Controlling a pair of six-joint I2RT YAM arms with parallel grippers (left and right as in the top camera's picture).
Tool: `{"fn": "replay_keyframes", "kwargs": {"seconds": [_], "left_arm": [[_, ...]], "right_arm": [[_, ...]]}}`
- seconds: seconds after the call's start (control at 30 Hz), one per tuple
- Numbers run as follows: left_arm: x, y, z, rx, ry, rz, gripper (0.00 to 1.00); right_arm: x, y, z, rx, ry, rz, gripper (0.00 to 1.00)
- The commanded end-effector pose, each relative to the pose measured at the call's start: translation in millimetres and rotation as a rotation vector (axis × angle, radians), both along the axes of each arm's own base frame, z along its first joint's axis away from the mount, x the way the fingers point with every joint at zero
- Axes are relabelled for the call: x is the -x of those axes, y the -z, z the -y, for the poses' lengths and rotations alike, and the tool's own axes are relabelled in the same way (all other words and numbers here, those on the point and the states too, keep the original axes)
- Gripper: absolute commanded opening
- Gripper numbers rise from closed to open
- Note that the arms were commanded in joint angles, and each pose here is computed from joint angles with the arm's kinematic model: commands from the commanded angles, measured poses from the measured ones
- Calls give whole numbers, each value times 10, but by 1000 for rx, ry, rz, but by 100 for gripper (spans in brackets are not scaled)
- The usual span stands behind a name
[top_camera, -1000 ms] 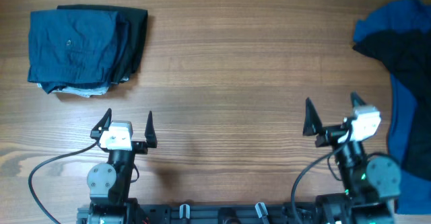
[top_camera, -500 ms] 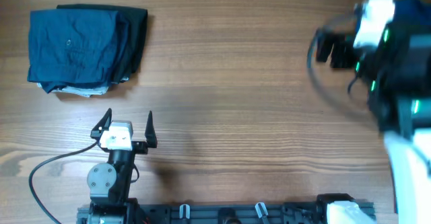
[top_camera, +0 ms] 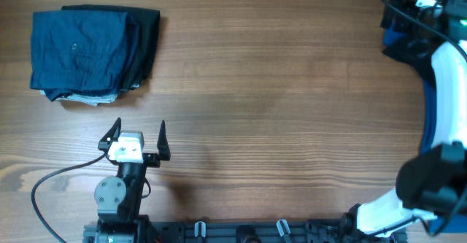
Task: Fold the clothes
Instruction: 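Reach the right gripper to the clothes pile and grasp the black shirt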
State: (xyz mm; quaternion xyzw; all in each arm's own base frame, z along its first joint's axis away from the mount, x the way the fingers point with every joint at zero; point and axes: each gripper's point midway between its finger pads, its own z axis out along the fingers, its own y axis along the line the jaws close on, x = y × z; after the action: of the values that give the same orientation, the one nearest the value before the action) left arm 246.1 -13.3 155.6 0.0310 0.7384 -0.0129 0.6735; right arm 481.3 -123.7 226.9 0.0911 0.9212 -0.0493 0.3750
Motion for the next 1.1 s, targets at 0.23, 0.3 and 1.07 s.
{"fn": "replay_keyframes", "kwargs": {"seconds": [0.23, 0.3, 1.07], "left_arm": [[-1, 22, -16, -13, -10, -1, 100], [-1, 22, -16, -13, -9, -1, 100], [-1, 22, -16, -13, -10, -1, 100]], "right_arm": [[-357, 1269, 520, 84, 209, -161, 50], [-378, 1514, 535, 66, 222, -188, 50], [-325, 1982, 696, 6, 387, -193, 50]]}}
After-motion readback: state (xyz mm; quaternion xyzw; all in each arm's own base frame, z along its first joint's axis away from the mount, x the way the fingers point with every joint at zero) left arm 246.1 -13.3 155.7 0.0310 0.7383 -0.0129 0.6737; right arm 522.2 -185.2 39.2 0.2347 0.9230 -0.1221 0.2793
